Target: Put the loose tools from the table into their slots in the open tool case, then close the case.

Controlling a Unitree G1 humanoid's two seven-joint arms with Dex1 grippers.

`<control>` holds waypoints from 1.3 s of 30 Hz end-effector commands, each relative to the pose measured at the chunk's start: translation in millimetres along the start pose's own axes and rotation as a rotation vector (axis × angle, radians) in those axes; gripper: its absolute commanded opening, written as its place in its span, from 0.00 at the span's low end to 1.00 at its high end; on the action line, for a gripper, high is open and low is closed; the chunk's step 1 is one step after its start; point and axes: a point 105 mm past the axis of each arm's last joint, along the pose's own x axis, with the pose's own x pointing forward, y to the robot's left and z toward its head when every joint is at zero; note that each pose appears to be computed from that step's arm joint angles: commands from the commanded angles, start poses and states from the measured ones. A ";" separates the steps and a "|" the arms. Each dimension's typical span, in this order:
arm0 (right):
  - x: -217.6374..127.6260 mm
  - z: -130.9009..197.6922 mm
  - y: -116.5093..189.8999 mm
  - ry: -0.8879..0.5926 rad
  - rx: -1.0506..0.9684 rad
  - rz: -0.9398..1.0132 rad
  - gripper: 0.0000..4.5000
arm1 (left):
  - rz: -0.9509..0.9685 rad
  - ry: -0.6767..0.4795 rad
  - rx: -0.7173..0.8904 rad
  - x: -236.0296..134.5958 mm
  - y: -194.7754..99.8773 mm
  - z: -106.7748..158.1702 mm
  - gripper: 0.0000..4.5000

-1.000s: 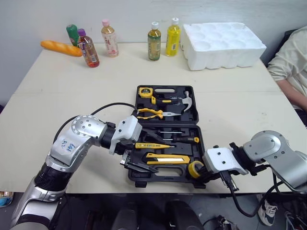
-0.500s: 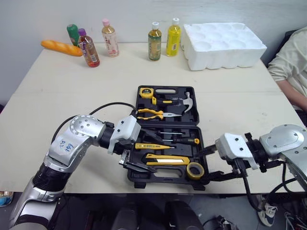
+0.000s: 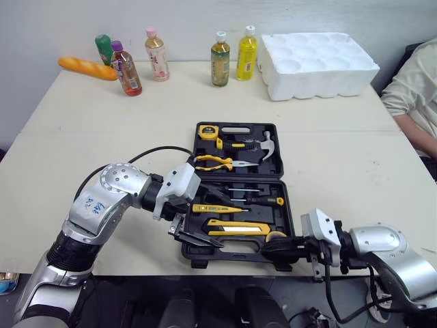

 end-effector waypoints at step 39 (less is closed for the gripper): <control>-88.3 0.6 -128.7 0.252 -0.046 -0.606 0.00 | 0.731 0.257 -0.166 -121.0 65.7 -94.4 0.28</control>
